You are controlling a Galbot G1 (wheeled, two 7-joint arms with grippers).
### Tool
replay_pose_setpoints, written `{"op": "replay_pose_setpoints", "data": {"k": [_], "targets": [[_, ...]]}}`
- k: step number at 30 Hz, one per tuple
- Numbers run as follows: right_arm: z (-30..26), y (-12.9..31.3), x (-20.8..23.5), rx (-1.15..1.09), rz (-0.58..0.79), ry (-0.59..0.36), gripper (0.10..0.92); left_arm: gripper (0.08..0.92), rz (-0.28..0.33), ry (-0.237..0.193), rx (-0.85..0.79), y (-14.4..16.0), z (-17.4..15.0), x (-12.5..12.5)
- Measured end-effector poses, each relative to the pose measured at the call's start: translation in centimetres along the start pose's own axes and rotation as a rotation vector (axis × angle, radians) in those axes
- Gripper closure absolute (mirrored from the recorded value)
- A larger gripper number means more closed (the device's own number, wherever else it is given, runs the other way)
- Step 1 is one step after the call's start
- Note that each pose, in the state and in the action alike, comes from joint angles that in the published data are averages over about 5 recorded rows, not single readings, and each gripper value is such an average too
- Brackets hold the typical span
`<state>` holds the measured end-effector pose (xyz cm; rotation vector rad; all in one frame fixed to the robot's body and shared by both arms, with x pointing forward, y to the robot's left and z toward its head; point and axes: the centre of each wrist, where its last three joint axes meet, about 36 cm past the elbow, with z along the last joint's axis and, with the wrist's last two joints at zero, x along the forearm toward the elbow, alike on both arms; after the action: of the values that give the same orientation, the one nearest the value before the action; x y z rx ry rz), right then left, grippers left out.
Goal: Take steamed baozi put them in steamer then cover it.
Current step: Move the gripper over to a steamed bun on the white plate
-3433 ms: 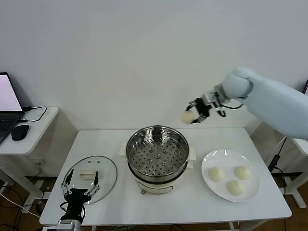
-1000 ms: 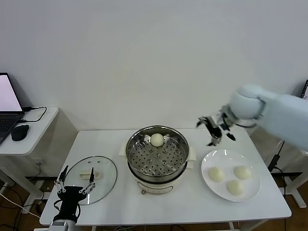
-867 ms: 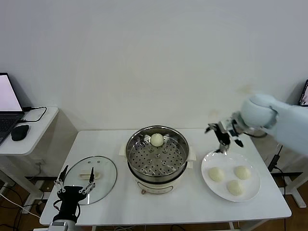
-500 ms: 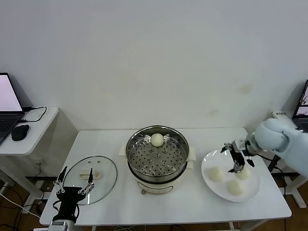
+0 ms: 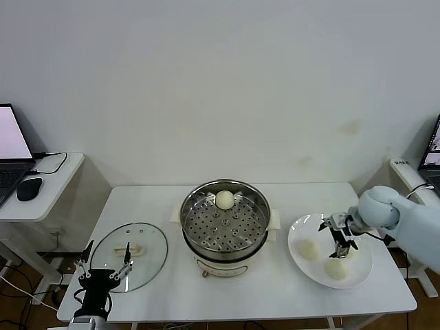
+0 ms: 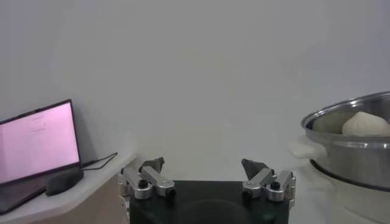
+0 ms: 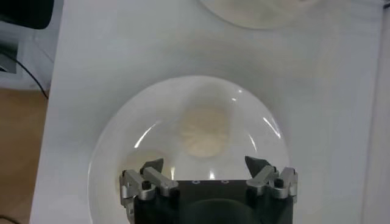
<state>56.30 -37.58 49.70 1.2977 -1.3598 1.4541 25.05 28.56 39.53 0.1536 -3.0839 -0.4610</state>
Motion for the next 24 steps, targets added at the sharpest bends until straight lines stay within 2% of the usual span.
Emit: {"op": "replay_pose_setpoints", "data": {"k": [16, 24], "targets": [[-1.3, -1.0, -3.9, 0.001, -0.005, -0.007, 0.205, 0.177, -0.001, 0.002, -0.004, 0.1, 0.1, 0.0], [-2.2, -1.6, -5.0, 0.003, -0.005, -0.010, 0.293, 0.177, -0.001, 0.003, 0.000, -0.1, 0.2, -0.1]]}}
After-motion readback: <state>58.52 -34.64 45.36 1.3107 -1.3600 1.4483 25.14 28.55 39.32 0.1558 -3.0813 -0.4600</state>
